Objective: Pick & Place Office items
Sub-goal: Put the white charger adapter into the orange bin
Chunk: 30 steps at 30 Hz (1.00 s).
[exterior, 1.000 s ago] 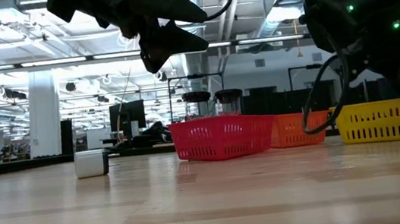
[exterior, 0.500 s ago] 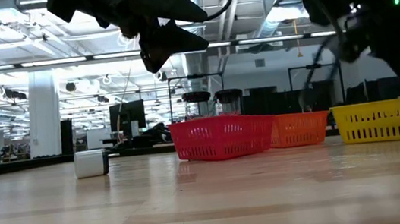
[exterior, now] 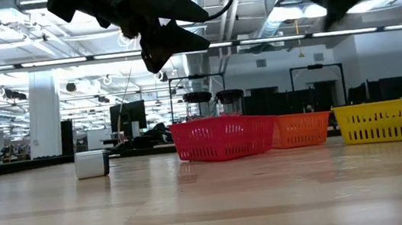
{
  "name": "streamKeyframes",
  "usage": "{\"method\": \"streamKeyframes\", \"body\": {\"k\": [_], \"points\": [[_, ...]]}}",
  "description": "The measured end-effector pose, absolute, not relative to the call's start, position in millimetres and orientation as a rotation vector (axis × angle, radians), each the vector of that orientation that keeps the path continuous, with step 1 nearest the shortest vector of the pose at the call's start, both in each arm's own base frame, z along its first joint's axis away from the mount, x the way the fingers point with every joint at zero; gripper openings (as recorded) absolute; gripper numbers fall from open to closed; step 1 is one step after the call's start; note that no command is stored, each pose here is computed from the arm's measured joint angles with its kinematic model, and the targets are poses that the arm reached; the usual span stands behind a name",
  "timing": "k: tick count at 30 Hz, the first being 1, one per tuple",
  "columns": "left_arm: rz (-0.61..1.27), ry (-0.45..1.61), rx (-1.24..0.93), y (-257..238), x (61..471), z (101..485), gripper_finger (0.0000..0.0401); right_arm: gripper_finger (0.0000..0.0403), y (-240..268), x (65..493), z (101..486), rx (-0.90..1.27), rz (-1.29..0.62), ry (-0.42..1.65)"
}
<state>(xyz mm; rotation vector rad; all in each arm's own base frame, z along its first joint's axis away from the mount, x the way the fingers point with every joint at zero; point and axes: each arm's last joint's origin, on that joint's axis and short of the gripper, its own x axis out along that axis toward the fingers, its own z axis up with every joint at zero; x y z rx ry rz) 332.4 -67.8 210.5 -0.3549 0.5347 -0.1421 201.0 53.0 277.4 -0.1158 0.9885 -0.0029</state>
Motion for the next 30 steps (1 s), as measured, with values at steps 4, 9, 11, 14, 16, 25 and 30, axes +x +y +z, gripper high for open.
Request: {"method": "streamKeyframes", "body": {"k": [4, 9, 11, 14, 16, 25, 30], "points": [[-0.142, 0.535, -0.355, -68, 332, 210, 0.0182, 0.0141, 53, 200, 278, -0.180, 0.118, 0.614], [-0.142, 0.535, -0.355, -68, 332, 210, 0.0182, 0.0137, 49, 199, 257, -0.179, 0.266, 0.399], [-0.142, 0.535, -0.355, -68, 332, 210, 0.0182, 0.0137, 47, 199, 245, -0.156, 0.326, 0.384], [-0.142, 0.536, -0.355, -68, 332, 210, 0.0182, 0.0138, 45, 202, 225, -0.124, 0.385, 0.396], [-0.142, 0.536, -0.355, -68, 332, 210, 0.0182, 0.0139, 43, 205, 213, -0.063, 0.382, 0.421], [-0.031, 0.583, -0.320, -62, 315, 225, 0.0182, 0.0133, 44, 238, 198, 0.027, 0.351, 0.296], [0.054, 0.661, -0.293, -64, 297, 230, 0.0182, 0.0136, 48, 256, 188, 0.010, 0.396, 0.185]]}}
